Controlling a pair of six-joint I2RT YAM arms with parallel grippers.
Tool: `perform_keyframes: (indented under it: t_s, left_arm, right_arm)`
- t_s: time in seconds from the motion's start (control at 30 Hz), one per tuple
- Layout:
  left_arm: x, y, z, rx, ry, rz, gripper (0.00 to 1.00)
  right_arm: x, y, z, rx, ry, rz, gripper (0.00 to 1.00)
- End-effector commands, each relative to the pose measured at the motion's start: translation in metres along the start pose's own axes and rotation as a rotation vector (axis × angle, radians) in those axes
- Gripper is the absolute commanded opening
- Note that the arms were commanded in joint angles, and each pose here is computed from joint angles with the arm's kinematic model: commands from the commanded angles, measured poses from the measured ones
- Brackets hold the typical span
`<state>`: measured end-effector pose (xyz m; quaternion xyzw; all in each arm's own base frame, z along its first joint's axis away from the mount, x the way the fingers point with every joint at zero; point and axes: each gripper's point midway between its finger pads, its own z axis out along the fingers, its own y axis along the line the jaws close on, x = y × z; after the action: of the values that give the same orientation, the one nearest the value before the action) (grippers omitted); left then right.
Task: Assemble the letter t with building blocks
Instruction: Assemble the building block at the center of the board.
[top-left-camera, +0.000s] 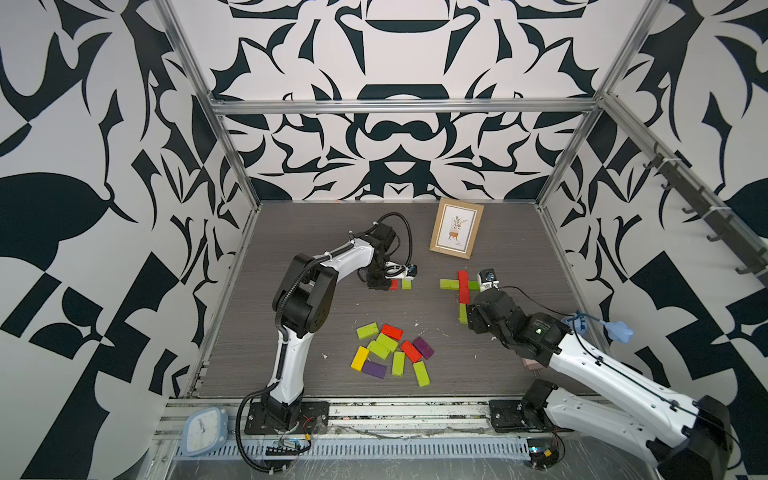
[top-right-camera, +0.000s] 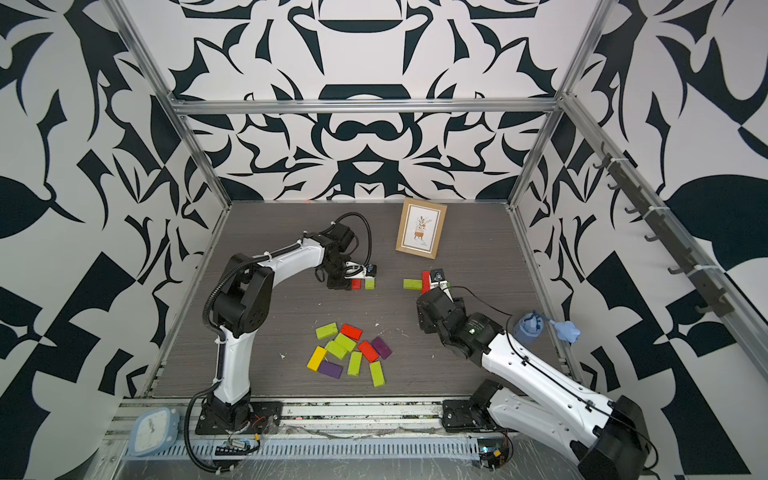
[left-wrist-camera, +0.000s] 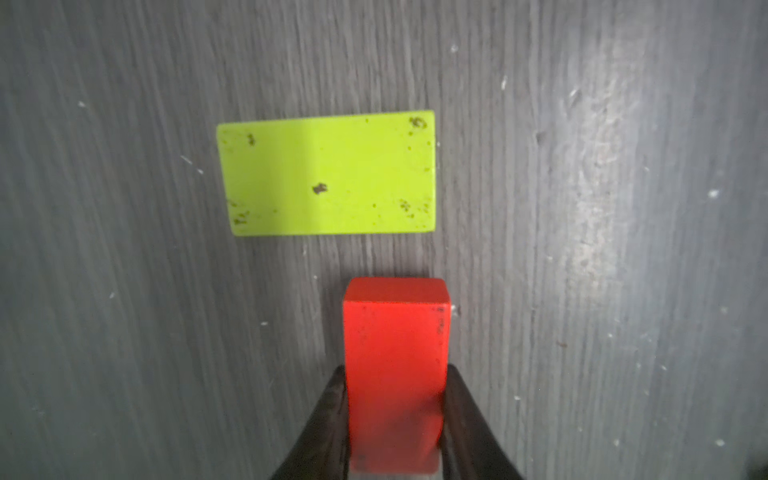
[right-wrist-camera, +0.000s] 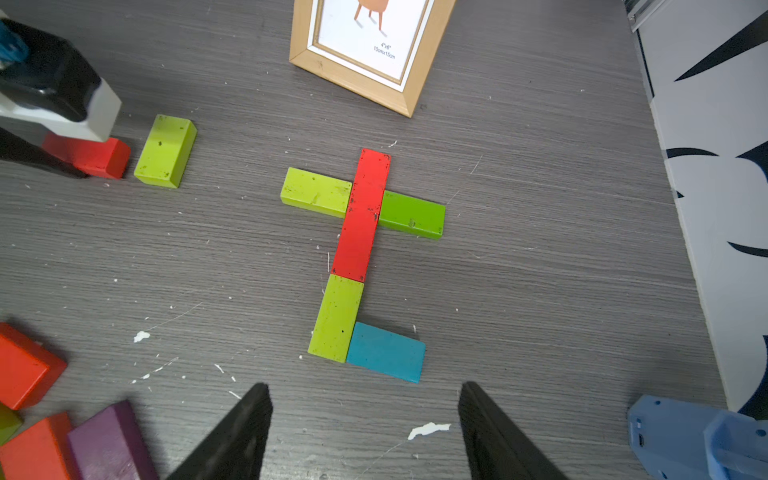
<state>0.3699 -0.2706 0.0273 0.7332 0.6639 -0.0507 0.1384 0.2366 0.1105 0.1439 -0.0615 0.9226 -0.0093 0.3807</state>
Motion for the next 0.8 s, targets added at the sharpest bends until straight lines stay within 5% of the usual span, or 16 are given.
perform_keyframes:
  t_s: [0.0, 0.77]
  left_arm:
    - [-0.002, -0.012, 0.007, 0.073, 0.003, -0.02, 0.21]
    - [-0.01, -0.026, 0.014, 0.142, -0.01, -0.033, 0.33]
  right_arm:
    - [-0.003, -0.006, -0.003, 0.021, -0.02, 0.012, 0.75]
    - [-0.007, -0.007, -0.005, 0.026, -0.034, 0.014, 0.75]
